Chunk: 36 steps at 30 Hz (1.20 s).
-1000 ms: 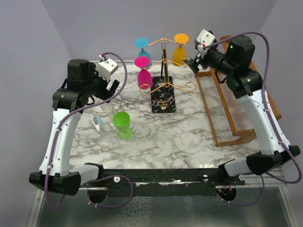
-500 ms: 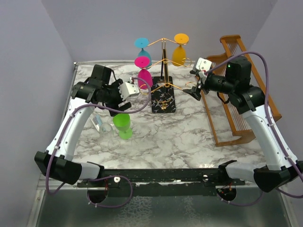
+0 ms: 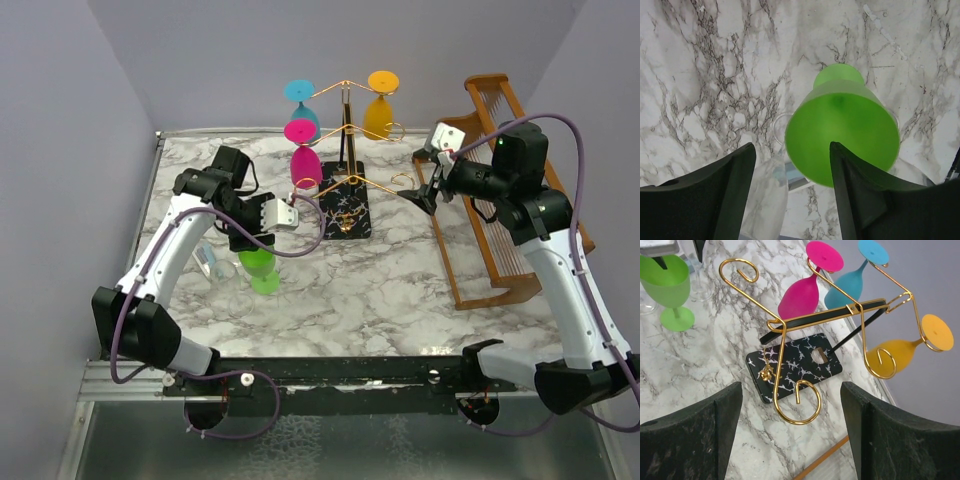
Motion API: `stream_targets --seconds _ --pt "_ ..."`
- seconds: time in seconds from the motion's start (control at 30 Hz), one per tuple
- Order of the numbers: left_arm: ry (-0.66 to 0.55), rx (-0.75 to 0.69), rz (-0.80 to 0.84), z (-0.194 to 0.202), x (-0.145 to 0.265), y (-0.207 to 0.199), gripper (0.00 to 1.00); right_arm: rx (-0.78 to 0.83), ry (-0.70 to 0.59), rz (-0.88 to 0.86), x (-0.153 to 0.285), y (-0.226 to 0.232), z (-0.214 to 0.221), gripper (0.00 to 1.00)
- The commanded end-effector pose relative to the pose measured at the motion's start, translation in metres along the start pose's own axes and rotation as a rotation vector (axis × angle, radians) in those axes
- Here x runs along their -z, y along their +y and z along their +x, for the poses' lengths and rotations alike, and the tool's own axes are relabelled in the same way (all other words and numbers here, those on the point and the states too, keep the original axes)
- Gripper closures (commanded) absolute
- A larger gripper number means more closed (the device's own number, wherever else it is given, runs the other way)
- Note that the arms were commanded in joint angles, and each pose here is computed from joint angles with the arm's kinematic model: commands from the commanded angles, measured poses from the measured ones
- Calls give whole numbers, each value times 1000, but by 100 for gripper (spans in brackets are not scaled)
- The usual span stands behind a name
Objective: Place the wine glass upside down on the wine glass rack
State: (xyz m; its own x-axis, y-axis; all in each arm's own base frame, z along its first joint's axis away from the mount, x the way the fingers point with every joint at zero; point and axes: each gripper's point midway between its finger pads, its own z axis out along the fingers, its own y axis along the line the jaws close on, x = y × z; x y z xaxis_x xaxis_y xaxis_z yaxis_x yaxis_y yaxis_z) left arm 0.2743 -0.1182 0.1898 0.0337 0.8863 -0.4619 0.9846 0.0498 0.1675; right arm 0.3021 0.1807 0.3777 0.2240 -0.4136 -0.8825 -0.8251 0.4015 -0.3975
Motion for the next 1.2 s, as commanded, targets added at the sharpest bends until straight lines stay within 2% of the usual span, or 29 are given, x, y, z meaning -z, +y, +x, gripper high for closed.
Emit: stream_targets --seconds 0.0,0.63,0.8,0.9,1.17 --pt "-28 -72 77 -3 -14 -6 39 -14 -43 -21 5 6 -5 21" --pt "-95 -63 228 -13 -31 -27 78 -38 -21 -16 2 2 14 21" --pt "-142 -70 247 -25 -26 -33 92 -34 -17 3 5 0 13 21" --pt "-213 -69 263 -44 -16 -38 99 -38 -18 6 8 -1 12 21" --pt "-562 -76 280 -125 39 -56 100 -44 -24 20 12 -3 9 19"
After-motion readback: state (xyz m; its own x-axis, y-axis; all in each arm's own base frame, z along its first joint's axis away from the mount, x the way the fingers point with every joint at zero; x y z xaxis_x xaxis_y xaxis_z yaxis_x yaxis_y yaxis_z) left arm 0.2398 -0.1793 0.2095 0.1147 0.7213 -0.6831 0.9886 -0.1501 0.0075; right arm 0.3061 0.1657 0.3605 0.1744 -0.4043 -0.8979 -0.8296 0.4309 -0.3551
